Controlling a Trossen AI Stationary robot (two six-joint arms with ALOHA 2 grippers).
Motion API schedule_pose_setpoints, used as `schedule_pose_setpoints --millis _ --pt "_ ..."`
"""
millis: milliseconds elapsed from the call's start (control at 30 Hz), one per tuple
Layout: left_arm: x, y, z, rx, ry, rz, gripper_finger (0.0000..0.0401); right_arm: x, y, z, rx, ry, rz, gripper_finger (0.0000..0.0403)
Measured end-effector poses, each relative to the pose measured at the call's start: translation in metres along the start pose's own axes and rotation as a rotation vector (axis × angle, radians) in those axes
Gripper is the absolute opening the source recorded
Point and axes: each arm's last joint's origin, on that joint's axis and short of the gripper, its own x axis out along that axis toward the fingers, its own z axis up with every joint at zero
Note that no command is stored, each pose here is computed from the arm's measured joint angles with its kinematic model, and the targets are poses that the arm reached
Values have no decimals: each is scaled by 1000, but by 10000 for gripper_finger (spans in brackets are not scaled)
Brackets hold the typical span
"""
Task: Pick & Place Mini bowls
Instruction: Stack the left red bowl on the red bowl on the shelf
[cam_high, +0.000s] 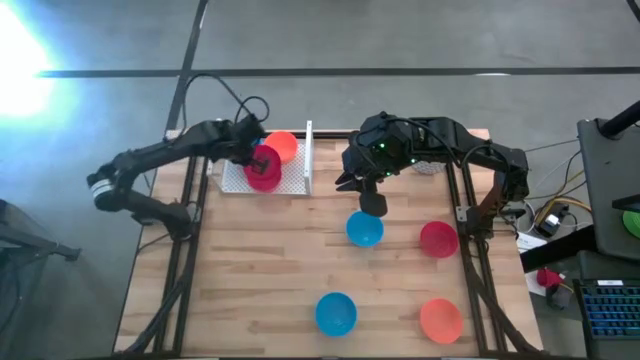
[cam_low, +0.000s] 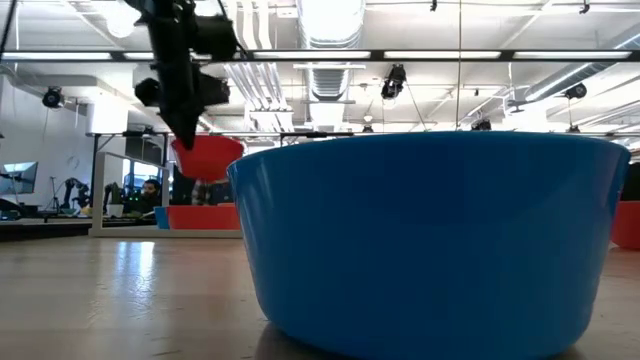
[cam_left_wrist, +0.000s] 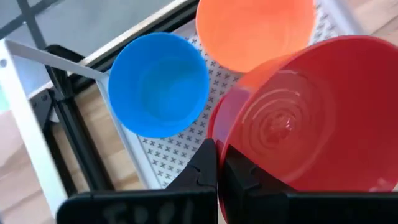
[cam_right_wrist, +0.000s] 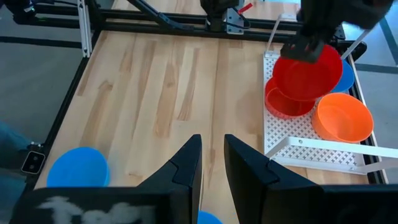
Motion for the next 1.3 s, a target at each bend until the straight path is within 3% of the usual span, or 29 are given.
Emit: schedule_pose_setpoints --millis 467,1300 --pt "46 -11 9 88 164 45 0 0 0 0 0 -2 0 63" --pt "49 -14 11 70 162 5 0 0 0 0 -1 -3 -1 63"
